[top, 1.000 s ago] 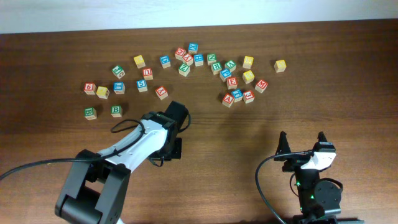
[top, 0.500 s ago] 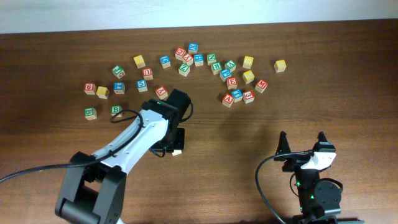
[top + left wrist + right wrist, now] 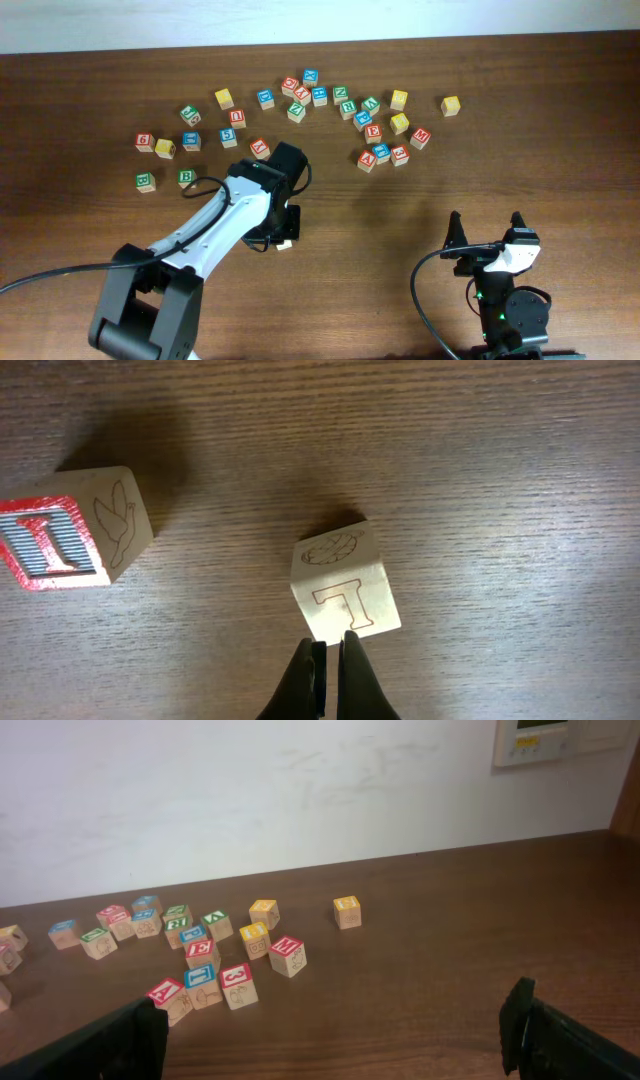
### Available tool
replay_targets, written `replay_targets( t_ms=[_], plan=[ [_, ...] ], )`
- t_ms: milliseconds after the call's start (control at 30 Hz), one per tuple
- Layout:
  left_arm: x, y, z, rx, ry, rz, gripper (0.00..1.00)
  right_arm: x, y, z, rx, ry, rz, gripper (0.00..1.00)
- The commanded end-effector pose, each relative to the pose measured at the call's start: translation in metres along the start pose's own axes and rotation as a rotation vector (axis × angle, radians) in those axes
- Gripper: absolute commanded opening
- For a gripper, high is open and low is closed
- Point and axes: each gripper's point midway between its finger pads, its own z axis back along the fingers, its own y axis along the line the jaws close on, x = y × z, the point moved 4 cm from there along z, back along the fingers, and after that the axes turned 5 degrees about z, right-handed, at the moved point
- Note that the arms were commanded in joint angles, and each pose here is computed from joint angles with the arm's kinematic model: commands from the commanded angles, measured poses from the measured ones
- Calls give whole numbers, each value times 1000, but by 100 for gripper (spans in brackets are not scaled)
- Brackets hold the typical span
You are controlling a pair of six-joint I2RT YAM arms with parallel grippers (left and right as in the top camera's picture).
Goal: Spell out ICRA
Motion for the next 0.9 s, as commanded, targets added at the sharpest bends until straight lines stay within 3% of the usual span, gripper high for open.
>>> replay_targets(
  t_ms=[0,367,867],
  plan=[
    [-1,8,-7,34,8,22,0,-2,-3,0,-18,4,7,98],
    [-8,11,-22,36,19,22,0,-2,-3,0,-18,4,7,99],
    [-16,36,-34,186,0,48,0,-2,-3,0,-18,4,7,98]
  ],
)
